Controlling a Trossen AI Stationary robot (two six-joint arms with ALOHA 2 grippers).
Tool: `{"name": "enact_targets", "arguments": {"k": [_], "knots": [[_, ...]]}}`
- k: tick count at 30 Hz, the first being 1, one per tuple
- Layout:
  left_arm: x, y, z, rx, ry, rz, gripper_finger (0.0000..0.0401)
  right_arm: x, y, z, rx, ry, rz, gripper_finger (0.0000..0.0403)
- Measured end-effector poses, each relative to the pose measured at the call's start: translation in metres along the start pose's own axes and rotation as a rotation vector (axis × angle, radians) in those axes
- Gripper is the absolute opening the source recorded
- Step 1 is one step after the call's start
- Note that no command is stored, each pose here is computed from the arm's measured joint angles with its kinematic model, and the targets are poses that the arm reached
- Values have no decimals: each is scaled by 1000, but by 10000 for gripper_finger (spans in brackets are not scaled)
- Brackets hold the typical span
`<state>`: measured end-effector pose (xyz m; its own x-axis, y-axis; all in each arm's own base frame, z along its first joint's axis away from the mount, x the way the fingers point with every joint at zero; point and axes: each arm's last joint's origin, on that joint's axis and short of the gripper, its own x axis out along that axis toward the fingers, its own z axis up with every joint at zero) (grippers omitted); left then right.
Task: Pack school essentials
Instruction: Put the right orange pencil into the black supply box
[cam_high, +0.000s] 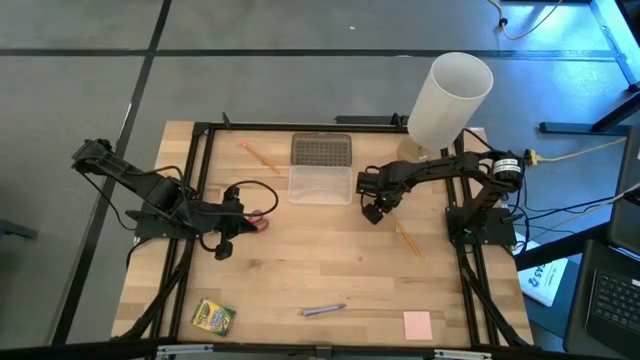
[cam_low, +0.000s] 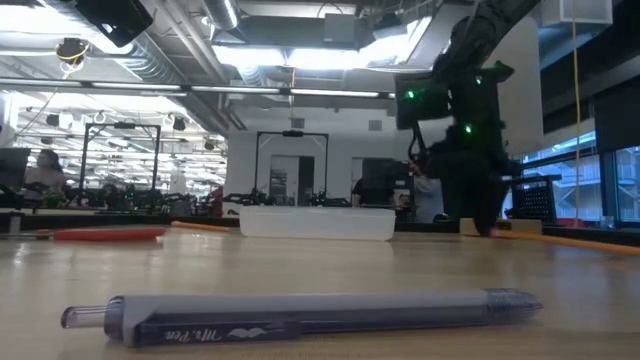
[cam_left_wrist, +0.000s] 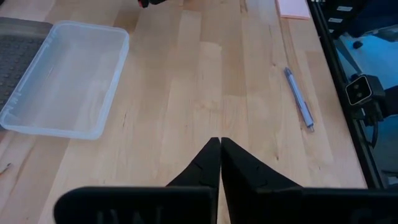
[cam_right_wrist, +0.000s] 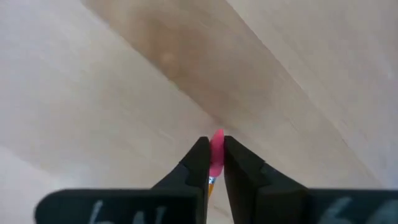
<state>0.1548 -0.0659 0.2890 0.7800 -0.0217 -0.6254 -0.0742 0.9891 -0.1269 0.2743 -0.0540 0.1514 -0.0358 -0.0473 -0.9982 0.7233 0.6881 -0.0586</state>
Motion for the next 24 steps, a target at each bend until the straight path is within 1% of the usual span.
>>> {"name": "enact_targets", "arguments": {"k": [6, 13, 15, 19, 24], "knots": [[0, 0, 0, 1, 0, 0, 7, -20, 14, 5, -57, -34, 22, 34], [0, 0, 0, 1, 0, 0, 9, -51, 28, 10, -115, -95, -8, 36], [0, 0, 0, 1, 0, 0, 7, -63, 33, 14, -140, -142, 3, 36], [0, 0, 0, 1, 0, 0, 1, -88, 43, 22, -232, -251, 19, 36], [0, 0, 0, 1, 0, 0, 7, -123, 54, 34, -334, -404, 45, 37]]}}
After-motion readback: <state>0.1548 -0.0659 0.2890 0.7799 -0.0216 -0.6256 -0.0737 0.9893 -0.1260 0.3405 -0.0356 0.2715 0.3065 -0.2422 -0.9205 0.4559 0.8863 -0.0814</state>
